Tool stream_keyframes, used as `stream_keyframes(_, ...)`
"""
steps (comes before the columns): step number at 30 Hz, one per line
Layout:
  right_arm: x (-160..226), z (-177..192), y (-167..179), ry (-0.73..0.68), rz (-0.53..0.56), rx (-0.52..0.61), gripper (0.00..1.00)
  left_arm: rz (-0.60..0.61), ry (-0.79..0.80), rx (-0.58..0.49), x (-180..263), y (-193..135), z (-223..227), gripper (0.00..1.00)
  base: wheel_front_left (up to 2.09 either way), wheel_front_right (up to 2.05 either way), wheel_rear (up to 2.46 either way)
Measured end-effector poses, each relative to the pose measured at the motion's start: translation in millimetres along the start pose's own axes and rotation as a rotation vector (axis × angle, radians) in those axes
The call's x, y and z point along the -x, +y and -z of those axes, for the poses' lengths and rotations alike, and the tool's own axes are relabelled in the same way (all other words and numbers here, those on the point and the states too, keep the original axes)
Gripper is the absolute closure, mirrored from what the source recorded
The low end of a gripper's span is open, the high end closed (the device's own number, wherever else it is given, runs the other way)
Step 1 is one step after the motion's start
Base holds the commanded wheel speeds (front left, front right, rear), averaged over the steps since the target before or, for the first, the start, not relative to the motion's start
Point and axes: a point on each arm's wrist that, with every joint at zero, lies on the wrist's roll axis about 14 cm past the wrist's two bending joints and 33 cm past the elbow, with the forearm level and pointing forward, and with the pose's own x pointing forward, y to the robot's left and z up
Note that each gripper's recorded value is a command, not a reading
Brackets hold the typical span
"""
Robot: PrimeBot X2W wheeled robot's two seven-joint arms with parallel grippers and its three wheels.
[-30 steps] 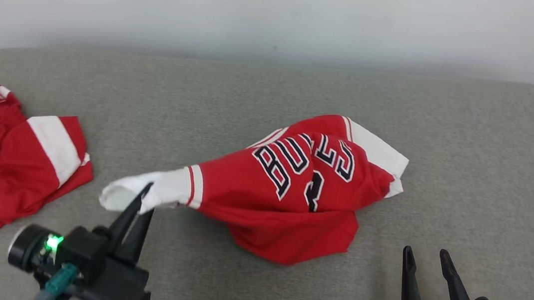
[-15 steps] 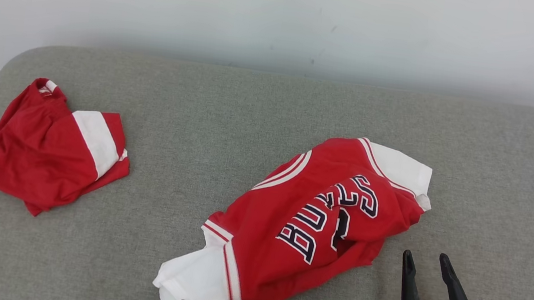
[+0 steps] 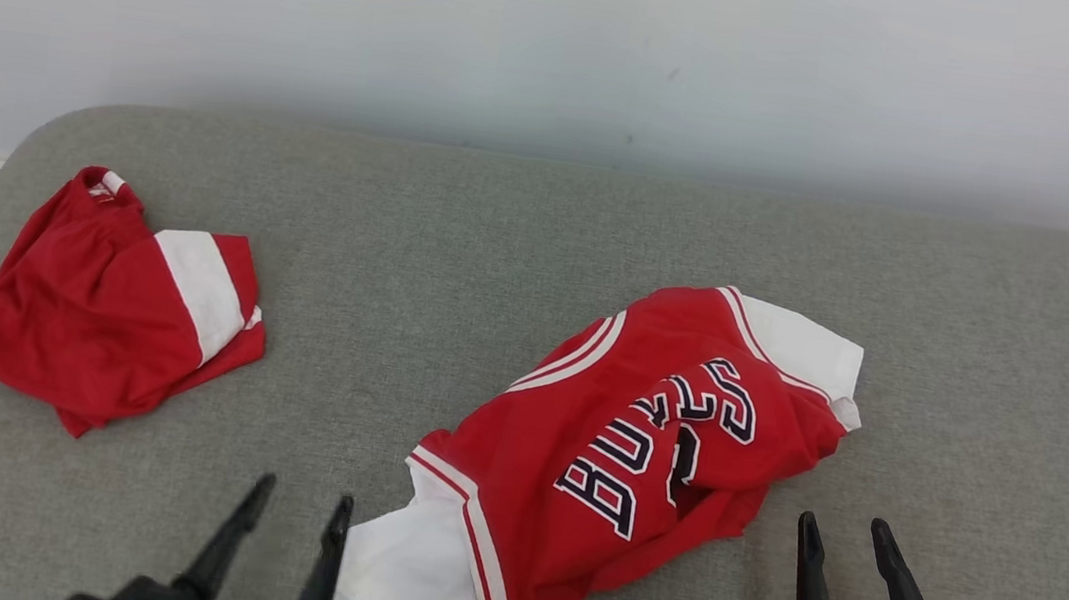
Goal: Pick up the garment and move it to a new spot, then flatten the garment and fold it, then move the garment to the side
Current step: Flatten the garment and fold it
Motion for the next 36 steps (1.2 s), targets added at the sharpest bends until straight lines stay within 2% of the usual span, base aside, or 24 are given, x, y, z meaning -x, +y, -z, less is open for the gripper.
stream_keyframes(5, 3, -1, -5, -0.003, 0.016, 0.0, 0.0, 0.008, -0.101, -0.048, -25, 9, -33, 0.0, 0.0, 0.0, 0.0)
stream_keyframes(10, 3, -7, -16, -0.02, 0.047, 0.003, 0.0, 0.081, -0.24, -0.108, -67, 2, -81, 0.0, 0.0, 0.0, 0.0)
stream_keyframes(19, 9, -12, -48, -0.038, 0.146, -0.013, 0.0, 0.27, -0.304, -0.187, -151, -37, -127, 0.0, 0.0, 0.0, 0.0)
stream_keyframes(28, 21, -16, -84, -0.051, 0.263, -0.032, 0.0, 0.432, -0.232, -0.165, -219, -92, -128, 0.0, 0.0, 0.0, 0.0)
stream_keyframes(32, 28, -15, -99, -0.046, 0.311, -0.034, 0.0, 0.527, -0.145, -0.16, -240, -125, -103, 0.0, 0.0, 0.0, 0.0)
stream_keyframes(34, 33, -14, -108, -0.041, 0.344, -0.033, 0.0, 0.577, -0.053, -0.181, -252, -139, -72, 0.0, 0.0, 0.0, 0.0)
stream_keyframes(36, 35, -14, -111, -0.041, 0.355, -0.034, 0.0, 0.594, -0.016, -0.176, -255, -145, -61, 0.0, 0.0, 0.0, 0.0)
